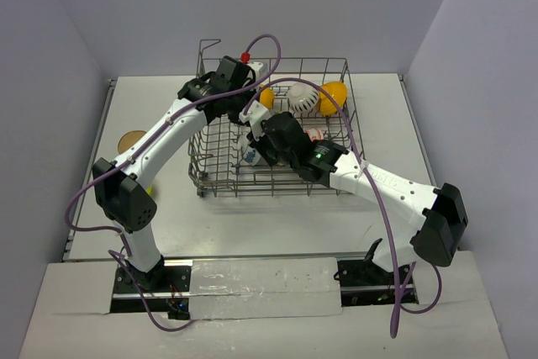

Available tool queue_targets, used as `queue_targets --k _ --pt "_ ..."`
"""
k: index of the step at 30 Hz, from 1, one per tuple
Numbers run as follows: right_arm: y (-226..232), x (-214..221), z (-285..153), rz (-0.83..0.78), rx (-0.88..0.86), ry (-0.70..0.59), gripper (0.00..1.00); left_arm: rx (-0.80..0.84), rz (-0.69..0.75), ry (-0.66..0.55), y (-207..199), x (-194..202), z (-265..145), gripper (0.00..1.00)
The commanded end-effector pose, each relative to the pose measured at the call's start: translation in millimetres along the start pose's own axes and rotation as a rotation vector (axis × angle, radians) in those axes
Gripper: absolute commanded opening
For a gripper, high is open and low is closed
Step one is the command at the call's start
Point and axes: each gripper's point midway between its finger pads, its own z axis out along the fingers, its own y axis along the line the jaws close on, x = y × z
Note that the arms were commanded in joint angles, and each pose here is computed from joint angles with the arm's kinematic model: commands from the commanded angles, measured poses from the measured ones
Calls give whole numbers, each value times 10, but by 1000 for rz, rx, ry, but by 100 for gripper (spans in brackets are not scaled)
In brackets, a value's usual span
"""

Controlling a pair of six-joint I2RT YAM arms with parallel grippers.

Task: Load the bowls into the dish rack
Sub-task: Pass from the left arm to the right

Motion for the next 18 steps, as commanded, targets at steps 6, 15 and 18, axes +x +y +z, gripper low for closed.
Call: queue_targets --k 6,15,18 --pt "-130 -99 -4 37 67 -34 0 77 8 -122 -184 -273 -315 0" --pt "-126 -132 17 38 65 -34 0 97 -16 -144 -227 -325 -286 4" --pt "-113 -143 23 39 61 -37 0 100 -23 -176 -229 -362 -296 4"
